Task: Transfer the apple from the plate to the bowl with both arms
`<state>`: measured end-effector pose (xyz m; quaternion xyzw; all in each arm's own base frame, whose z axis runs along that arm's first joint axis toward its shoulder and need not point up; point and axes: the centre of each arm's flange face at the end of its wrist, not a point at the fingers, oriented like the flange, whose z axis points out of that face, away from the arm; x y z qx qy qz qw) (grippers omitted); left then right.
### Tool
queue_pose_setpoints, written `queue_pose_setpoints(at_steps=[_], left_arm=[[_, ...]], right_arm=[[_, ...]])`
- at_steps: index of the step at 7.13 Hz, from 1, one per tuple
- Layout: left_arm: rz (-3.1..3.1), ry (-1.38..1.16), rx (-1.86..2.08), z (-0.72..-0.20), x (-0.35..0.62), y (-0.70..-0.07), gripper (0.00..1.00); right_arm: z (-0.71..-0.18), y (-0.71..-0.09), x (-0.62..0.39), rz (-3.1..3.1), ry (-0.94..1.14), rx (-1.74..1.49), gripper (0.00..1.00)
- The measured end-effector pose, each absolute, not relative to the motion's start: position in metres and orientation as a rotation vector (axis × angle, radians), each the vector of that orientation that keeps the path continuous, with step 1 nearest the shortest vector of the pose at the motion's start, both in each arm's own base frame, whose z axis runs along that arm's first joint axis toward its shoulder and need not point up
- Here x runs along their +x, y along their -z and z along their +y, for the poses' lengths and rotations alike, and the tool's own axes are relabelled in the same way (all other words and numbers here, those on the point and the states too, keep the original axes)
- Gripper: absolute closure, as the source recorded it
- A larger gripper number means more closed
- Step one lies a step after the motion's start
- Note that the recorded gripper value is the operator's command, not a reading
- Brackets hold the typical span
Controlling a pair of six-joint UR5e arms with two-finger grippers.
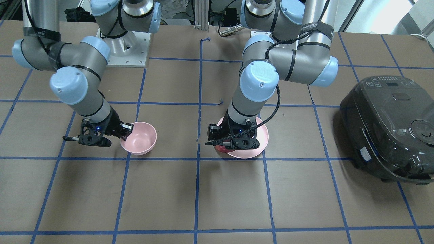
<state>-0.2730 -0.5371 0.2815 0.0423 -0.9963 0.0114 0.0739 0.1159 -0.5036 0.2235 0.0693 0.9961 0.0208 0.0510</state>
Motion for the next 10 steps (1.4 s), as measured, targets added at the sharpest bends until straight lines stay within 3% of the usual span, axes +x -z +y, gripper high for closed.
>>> queue_pose_setpoints(at_steps=[3, 4, 5, 10], left_arm=[[-3.016, -0.042, -0.001, -0.513, -0.312, -0.287, 0.98], [-3.016, -0.047, -0.042, -0.504, -0.326, -0.289, 0.98], [-3.017, -0.047, -0.072, -0.497, -0.334, -0.291, 0.98], [-3.006, -0.040, -0.026, -0.499, -0.344, -0.284, 0.99]], right_arm=[[-0.492, -0.222, 0.180, 3.031, -0.087, 0.251, 1.00], [-0.490, -0.218, 0.184, 3.033, -0.099, 0.248, 0.68], [-0.490, -0.215, 0.185, 3.035, -0.109, 0.244, 0.01], [-0.502, -0.226, 0.179, 3.061, -0.063, 0.239, 0.00]])
